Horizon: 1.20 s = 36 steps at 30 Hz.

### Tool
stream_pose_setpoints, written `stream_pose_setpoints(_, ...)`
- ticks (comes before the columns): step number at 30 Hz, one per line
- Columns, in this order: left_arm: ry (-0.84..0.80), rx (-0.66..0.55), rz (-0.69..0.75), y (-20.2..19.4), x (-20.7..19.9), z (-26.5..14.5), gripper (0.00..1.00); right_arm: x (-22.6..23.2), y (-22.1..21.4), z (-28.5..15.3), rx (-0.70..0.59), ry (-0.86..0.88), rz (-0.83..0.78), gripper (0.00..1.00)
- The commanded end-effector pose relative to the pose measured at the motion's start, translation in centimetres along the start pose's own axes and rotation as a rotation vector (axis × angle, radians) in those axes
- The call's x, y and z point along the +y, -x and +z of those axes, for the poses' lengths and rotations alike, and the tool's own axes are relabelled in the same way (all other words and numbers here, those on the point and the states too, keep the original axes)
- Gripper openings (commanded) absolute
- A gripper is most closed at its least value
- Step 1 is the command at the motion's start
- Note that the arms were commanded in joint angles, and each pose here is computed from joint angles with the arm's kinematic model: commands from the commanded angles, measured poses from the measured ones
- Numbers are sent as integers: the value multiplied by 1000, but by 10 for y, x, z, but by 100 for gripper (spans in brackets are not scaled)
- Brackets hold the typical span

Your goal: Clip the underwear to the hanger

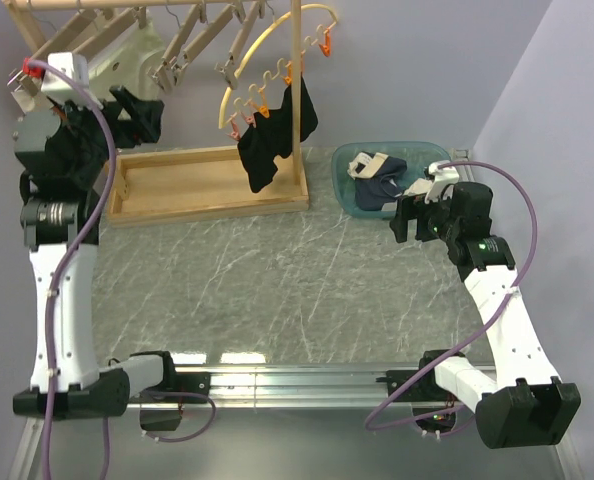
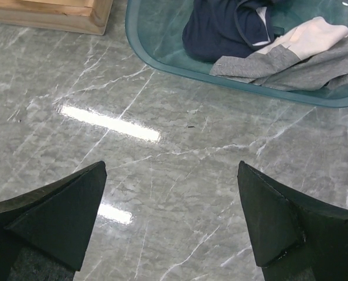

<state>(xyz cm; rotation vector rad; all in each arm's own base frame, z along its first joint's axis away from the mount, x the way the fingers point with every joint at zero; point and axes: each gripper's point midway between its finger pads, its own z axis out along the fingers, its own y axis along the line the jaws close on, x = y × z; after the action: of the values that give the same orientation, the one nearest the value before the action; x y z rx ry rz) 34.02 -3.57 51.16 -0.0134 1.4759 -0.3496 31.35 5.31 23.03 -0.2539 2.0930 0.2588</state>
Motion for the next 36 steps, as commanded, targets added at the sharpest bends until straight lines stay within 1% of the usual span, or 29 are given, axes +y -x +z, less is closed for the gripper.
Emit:
stream_pose_setpoints(1, -1, -131, -5, 41, -1, 17, 87, 4, 19, -7, -46, 18, -12, 100)
stream_pose_setpoints(2, -10, -159, 6, 52, -2, 19, 87, 5, 18, -6, -45, 21, -12, 100)
stream_pose_setpoints(3, -17, -148, 4, 49, 0, 28, 86, 5, 17, -6, -43, 20, -13, 100)
stream_pose_setpoints(6, -21, -162, -4, 56, 3, 42, 84, 3, 15, -5, -40, 14, -10, 100)
stream_pose_setpoints(7, -18, -172, -10, 61, 4, 44, 82, 4, 14, -5, -39, 17, -8, 100)
stream_pose_setpoints(9, -15, -172, -32, 59, 8, 53, 79, 5, 11, -4, -38, 23, -7, 100)
stream_pose_setpoints(13, -23, -164, -60, 55, 11, 62, 77, 4, 10, -4, -40, 18, -10, 100)
stream_pose_setpoints(28, -19, -75, -108, 10, 31, 96, 78, 2, 4, -5, -40, 2, -6, 100)
stream_pose_setpoints(36, -4, -52, -115, -5, 40, 108, 77, 1, 3, -4, -39, -1, -6, 100)
